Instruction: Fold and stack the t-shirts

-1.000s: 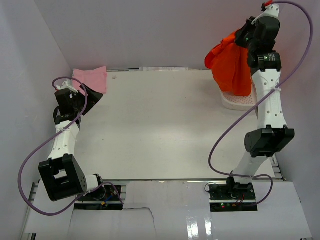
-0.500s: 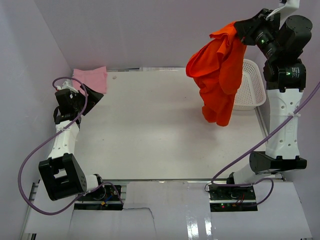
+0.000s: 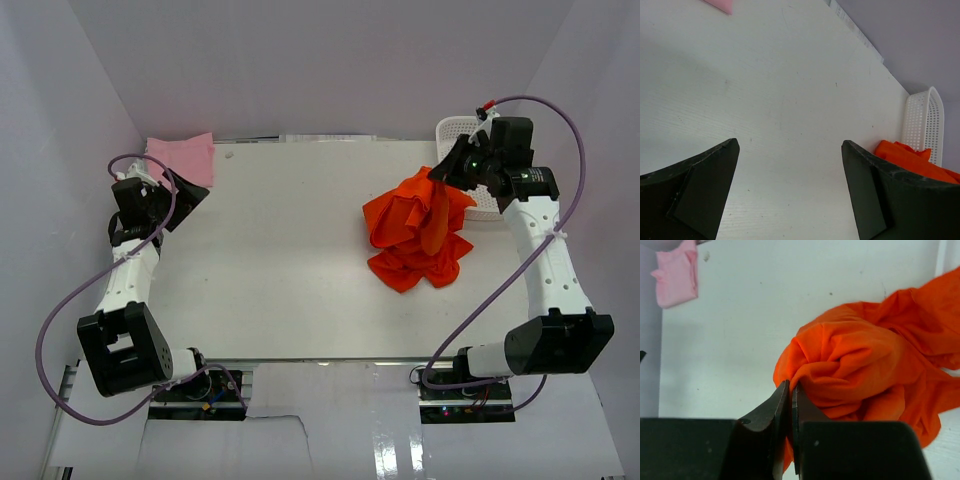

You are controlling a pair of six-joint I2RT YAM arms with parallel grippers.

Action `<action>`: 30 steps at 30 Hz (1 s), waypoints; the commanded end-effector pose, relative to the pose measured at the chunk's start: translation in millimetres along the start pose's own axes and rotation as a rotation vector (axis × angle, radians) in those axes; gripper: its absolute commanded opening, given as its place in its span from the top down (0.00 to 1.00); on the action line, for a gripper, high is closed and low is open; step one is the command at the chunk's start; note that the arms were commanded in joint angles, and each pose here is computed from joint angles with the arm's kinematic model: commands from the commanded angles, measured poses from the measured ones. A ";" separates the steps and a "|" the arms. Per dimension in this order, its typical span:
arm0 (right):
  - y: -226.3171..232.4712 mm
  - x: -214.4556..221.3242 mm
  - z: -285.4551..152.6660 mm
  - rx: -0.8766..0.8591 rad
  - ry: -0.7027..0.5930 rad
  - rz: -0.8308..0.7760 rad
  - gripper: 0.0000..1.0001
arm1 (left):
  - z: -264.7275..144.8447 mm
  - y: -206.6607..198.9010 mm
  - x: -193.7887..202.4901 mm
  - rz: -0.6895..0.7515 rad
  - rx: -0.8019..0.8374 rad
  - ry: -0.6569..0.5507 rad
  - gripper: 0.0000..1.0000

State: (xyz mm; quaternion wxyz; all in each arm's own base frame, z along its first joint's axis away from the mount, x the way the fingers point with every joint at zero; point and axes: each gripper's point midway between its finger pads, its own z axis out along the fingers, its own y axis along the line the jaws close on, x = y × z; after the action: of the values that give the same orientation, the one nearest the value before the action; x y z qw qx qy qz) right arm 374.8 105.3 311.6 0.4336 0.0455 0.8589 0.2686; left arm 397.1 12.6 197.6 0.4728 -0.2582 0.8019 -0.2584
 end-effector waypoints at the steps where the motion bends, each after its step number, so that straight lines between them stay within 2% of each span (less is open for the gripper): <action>1: -13.0 5.8 -13.5 0.094 0.025 -0.033 0.92 | -2.3 -11.1 -5.0 0.017 0.034 -0.012 0.06; 5: 10.2 52.8 -1.8 -0.009 0.249 -0.071 0.92 | -2.0 -12.4 -3.9 0.022 0.035 -0.012 0.06; 7: 38.9 85.8 8.0 -0.048 0.381 -0.161 0.92 | -0.6 -13.4 -3.1 0.020 0.038 -0.007 0.06; 9: 89.4 106.0 11.1 -0.167 0.435 -0.292 0.92 | 1.1 -13.7 -1.4 0.020 0.039 -0.001 0.06; 11: 143.4 115.8 3.0 -0.337 0.437 -0.364 0.92 | 1.7 -14.9 -0.1 0.021 0.041 0.004 0.06; 14: 188.2 113.4 -2.6 -0.437 0.382 -0.445 0.92 | 1.5 -15.9 0.3 0.029 0.042 0.002 0.06; 16: 198.9 111.9 -1.2 -0.453 0.360 -0.479 0.91 | 1.4 -16.1 0.1 0.034 0.041 0.000 0.06; 18: 204.3 110.5 0.1 -0.465 0.335 -0.512 0.74 | 1.2 -16.1 -0.3 0.037 0.039 0.000 0.06; 20: 199.8 111.8 6.6 -0.454 0.313 -0.526 0.68 | 1.1 -16.3 -0.1 0.038 0.040 0.001 0.06; 22: 194.7 103.8 2.6 -0.423 0.261 -0.535 0.57 | 0.8 -17.5 -0.6 0.040 0.043 -0.001 0.06; 23: 187.6 97.7 4.5 -0.376 0.227 -0.545 0.48 | 0.8 -16.4 -0.6 0.040 0.040 -0.001 0.06; 25: 167.9 84.8 5.6 -0.252 0.167 -0.557 0.37 | 0.9 -17.0 0.0 0.041 0.042 0.000 0.06; 30: 157.3 96.2 -2.4 -0.239 0.206 -0.653 0.32 | 1.5 -16.8 0.9 0.038 0.043 0.005 0.06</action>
State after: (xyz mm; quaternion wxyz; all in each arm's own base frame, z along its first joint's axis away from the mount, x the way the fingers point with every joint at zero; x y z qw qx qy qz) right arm 289.6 279.3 319.2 0.3893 -0.2885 0.8376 0.2523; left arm 398.5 2.1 194.5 0.4665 -0.2479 0.8069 -0.2642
